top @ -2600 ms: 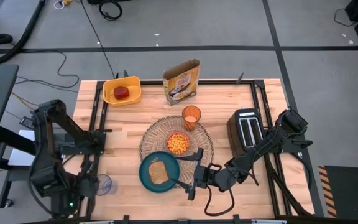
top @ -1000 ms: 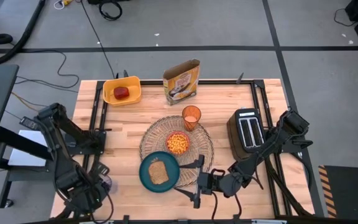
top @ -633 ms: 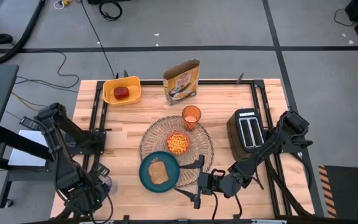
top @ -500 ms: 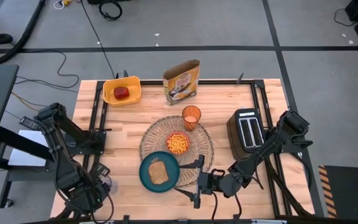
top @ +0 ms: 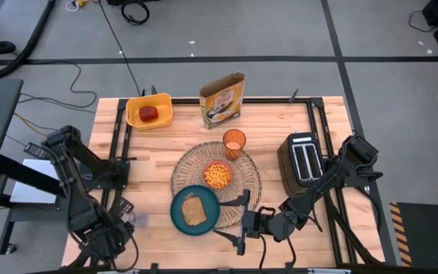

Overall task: Arrange a breakfast setting
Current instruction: Put the violet spoon on the placemat to the right of the red bowl

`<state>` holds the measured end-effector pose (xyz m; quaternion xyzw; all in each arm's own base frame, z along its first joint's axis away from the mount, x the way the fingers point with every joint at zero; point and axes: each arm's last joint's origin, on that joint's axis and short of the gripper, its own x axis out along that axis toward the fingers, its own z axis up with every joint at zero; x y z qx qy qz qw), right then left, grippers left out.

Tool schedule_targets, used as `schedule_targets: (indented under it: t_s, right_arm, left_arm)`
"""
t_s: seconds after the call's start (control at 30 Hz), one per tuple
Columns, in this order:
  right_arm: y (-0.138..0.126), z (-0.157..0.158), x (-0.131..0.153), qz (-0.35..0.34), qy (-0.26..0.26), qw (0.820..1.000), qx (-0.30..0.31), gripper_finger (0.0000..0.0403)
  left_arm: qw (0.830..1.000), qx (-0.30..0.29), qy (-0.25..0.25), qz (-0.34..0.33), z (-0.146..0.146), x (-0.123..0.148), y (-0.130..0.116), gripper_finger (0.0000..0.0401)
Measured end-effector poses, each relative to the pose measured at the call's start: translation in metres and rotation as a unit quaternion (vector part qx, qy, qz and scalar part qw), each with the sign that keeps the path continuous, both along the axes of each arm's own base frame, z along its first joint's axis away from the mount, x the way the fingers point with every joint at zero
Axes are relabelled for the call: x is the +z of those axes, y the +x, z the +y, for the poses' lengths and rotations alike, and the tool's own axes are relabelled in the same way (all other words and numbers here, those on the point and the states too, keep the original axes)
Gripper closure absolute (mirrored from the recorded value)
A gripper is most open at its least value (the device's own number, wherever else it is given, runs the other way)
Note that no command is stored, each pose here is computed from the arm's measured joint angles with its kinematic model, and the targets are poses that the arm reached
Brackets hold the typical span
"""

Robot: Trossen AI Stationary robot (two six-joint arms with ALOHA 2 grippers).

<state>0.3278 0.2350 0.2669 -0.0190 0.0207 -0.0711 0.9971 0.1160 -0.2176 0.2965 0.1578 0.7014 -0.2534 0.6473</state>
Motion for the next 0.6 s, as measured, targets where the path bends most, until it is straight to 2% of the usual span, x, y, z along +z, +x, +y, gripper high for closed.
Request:
schedule_targets:
  t_s: [0.43,0.6]
  right_arm:
    - [0.000,0.000,0.000,-0.001,0.004,1.000,0.000,0.0030]
    - [0.000,0.000,0.000,0.000,0.004,1.000,0.000,0.0030]
  left_arm:
    - [0.999,0.032,-0.025,-0.011,0.021,0.017,0.001,0.0385]
    - [0.998,0.046,-0.045,0.011,0.031,0.024,0.001,0.0385]
